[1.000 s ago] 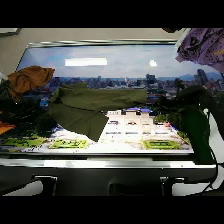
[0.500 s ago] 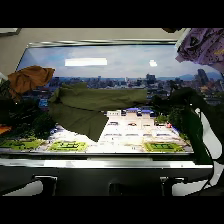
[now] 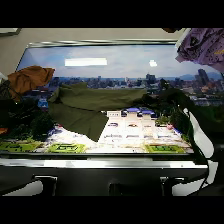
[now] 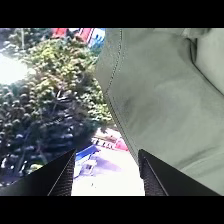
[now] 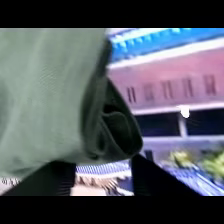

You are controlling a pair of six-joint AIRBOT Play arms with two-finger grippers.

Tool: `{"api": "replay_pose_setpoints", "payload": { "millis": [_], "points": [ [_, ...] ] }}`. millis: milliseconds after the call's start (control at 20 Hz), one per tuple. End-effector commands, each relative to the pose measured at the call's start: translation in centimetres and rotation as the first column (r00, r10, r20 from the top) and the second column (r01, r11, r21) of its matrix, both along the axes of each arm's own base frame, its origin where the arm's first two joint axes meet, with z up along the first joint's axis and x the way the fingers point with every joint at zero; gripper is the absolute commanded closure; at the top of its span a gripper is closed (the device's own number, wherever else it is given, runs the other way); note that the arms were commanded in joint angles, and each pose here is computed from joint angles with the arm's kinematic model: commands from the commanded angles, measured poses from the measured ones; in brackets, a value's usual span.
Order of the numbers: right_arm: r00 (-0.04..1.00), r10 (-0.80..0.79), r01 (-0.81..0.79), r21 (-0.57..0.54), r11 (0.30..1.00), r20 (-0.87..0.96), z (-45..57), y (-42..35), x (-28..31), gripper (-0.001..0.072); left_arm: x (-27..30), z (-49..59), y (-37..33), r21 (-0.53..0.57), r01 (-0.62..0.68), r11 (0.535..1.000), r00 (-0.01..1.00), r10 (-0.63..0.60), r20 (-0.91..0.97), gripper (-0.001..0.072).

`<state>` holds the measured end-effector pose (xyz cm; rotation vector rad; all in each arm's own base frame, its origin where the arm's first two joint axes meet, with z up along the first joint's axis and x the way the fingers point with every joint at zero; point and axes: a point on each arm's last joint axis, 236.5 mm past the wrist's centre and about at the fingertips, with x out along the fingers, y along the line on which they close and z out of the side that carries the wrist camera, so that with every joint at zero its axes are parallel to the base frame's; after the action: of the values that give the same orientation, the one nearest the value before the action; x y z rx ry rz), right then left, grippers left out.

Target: Fold the clothes and pants, and hang the long-sleeved shirts on hangers.

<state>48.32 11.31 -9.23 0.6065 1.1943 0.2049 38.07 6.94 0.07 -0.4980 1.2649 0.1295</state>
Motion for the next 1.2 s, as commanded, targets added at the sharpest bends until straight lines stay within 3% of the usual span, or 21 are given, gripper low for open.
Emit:
{"api": "replay_pose_setpoints", "payload": {
  "millis": [0,50,150,250,450,650,850,1150],
  "points": [
    [1.0,-0.017,0.017,0.002,1.0,-0.02,-1.2,0.8,0.0,0.0438,-0.1,-0.1,0.0,-0.001,0.0,1.0,1.0,0.0,-0.003,0.0253],
    [1.0,-0.021,0.021,-0.002,1.0,-0.007,-1.0,0.7,0.3,0.0486,-0.1,-0.1,0.0,-0.003,0.001,1.0,1.0,-0.001,-0.006,0.0253],
    [1.0,0.002,-0.001,-0.023,1.0,0.009,-0.3,0.5,0.8,0.0686,-0.8,-0.2,-0.3,-0.014,0.009,1.0,0.999,-0.009,-0.032,0.0253],
    [1.0,0.014,-0.013,-0.024,1.0,0.006,0.9,0.6,1.0,0.0687,-2.0,-0.6,-1.3,-0.059,-0.023,0.998,0.997,0.018,-0.073,0.0253],
    [1.0,0.023,-0.022,-0.039,0.999,0.016,3.3,0.4,0.8,0.0687,-5.0,-2.9,-7.7,-0.267,-0.052,0.962,0.994,0.023,-0.11,0.0253],
    [0.999,0.052,-0.051,-0.063,0.997,0.005,4.7,0.1,-0.4,0.0687,-8.6,-7.2,-13.7,-0.357,-0.051,0.933,0.979,-0.024,-0.203,0.0253],
    [0.997,0.072,-0.07,-0.079,0.994,0.018,6.1,-0.1,-0.9,0.0687,-9.2,-9.4,-15.9,-0.335,-0.062,0.94,0.979,-0.008,-0.204,0.0253],
    [0.995,0.101,-0.098,-0.088,0.991,0.027,8.3,0.0,-1.9,0.0687,-5.9,-10.6,-16.1,-0.282,-0.066,0.957,0.995,0.043,-0.088,0.0254]
  ]
}}
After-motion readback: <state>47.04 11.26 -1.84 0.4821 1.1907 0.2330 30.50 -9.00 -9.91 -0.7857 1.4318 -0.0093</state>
